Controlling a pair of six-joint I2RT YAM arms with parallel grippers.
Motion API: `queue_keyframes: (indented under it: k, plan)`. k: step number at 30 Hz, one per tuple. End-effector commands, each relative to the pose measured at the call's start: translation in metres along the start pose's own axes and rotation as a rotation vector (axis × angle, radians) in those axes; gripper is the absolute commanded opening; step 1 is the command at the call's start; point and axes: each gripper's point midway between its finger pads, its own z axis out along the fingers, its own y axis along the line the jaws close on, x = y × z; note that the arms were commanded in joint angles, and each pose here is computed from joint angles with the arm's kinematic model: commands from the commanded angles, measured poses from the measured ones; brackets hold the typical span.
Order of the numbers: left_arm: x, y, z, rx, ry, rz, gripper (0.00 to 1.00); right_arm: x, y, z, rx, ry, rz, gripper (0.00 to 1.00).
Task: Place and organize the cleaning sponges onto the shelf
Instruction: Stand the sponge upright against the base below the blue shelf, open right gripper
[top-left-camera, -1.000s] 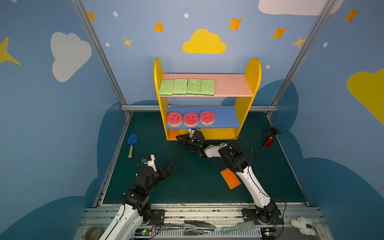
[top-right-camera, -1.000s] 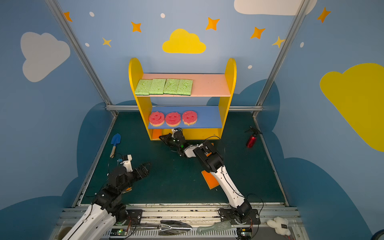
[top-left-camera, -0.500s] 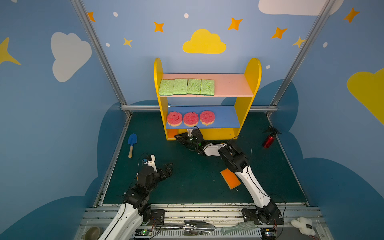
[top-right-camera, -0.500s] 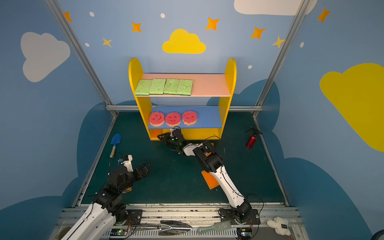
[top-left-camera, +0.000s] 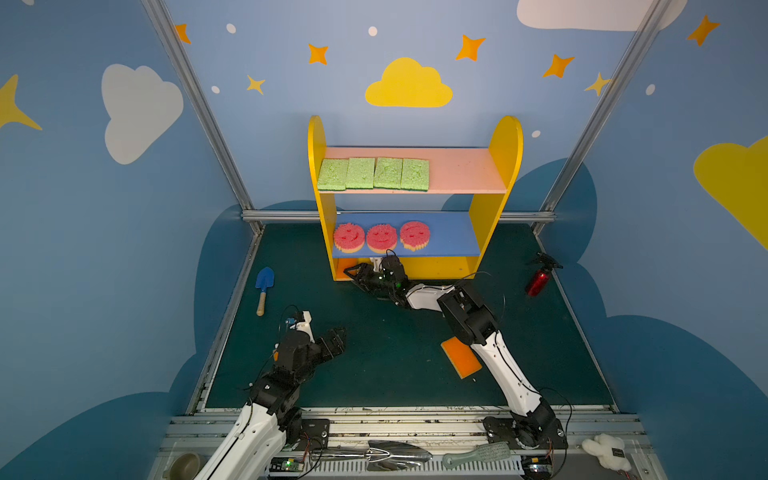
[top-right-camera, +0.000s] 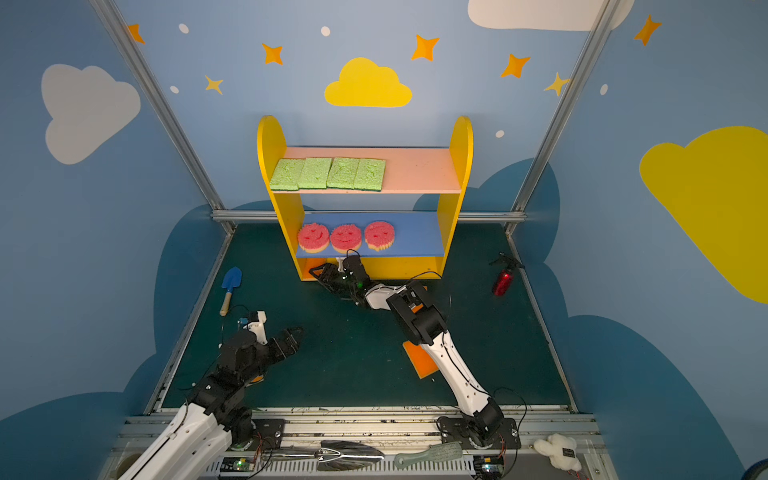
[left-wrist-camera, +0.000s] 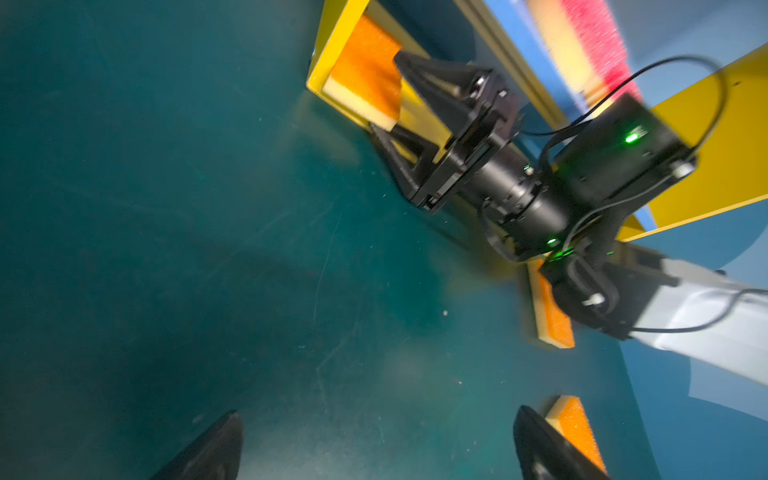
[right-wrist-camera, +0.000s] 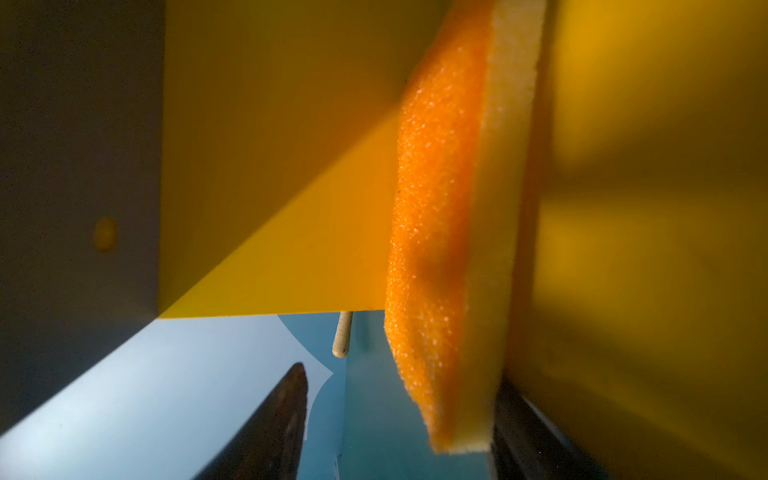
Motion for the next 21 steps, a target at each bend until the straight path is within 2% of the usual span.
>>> queue_keyframes:
  k: [1,12,17,21]
  plan:
    - [-0.004,-0.004,-0.001,-0.004,0.012,-0.013,1.00,0.012,-0.004,-0.006,0.096,0.064,-0.016,0.68]
    - [-0.003,-0.003,-0.007,-0.001,-0.003,-0.039,1.00,0.020,-0.008,-0.018,0.175,0.133,-0.011,0.70]
    - [-0.004,0.000,-0.011,-0.008,-0.015,-0.041,1.00,0.024,-0.009,-0.019,0.173,0.139,0.000,0.47]
    - [-0.006,0.000,-0.012,-0.011,-0.024,-0.040,1.00,0.022,-0.013,-0.018,0.165,0.136,0.016,0.39]
